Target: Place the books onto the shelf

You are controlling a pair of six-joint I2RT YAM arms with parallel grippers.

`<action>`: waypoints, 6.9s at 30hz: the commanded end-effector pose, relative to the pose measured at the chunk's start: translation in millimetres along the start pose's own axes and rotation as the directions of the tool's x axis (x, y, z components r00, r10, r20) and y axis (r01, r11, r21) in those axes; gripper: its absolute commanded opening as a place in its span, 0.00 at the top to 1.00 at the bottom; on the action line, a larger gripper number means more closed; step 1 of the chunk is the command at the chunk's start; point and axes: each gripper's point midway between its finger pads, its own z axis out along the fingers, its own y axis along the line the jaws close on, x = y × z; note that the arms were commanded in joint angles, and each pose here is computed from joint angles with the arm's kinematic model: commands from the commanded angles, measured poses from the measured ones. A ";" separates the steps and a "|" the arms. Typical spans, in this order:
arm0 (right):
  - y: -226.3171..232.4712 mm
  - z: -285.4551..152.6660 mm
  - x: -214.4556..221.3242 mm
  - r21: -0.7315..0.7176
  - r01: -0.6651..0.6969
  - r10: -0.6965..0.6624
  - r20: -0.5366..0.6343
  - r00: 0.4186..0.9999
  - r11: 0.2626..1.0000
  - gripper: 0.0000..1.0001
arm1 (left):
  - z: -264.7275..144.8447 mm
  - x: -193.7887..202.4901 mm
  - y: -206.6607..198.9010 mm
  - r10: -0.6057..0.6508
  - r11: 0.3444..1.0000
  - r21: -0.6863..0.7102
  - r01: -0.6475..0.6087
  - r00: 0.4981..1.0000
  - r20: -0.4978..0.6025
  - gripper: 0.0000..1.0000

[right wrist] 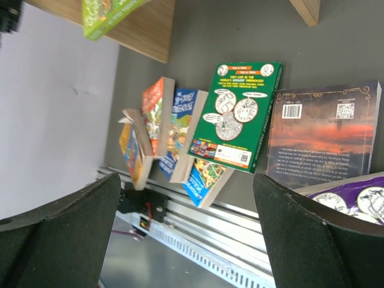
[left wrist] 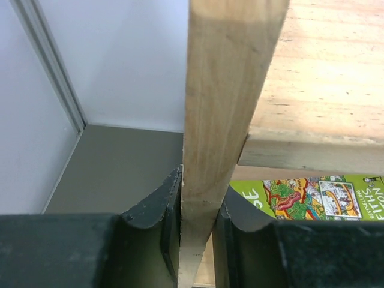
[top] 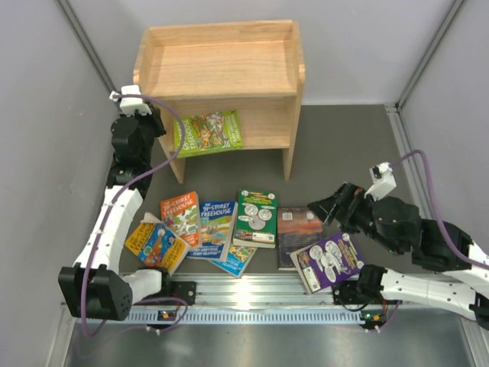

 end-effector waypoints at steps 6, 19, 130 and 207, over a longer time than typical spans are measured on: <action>45.7 17.0 4.4 -0.105 0.115 -0.119 -0.041 0.992 0.988 0.09 | -38.5 -18.5 9.2 -0.344 0.936 -0.101 0.337 0.937 -0.055 0.01; -0.1 141.6 106.2 0.020 -0.040 0.045 -0.525 0.850 0.999 0.11 | -119.8 17.3 -36.9 -0.349 0.935 -0.051 0.351 0.883 -0.316 0.01; 239.4 212.6 -113.2 -0.458 -0.467 0.522 -0.009 0.853 0.756 1.00 | -242.6 -67.7 -76.7 -0.303 0.909 0.140 0.392 0.854 -0.422 0.01; 221.4 323.0 34.7 -0.099 -0.609 0.616 0.184 0.766 0.787 0.21 | -308.9 -123.5 -8.6 -0.198 0.906 0.307 0.292 0.932 -0.304 0.01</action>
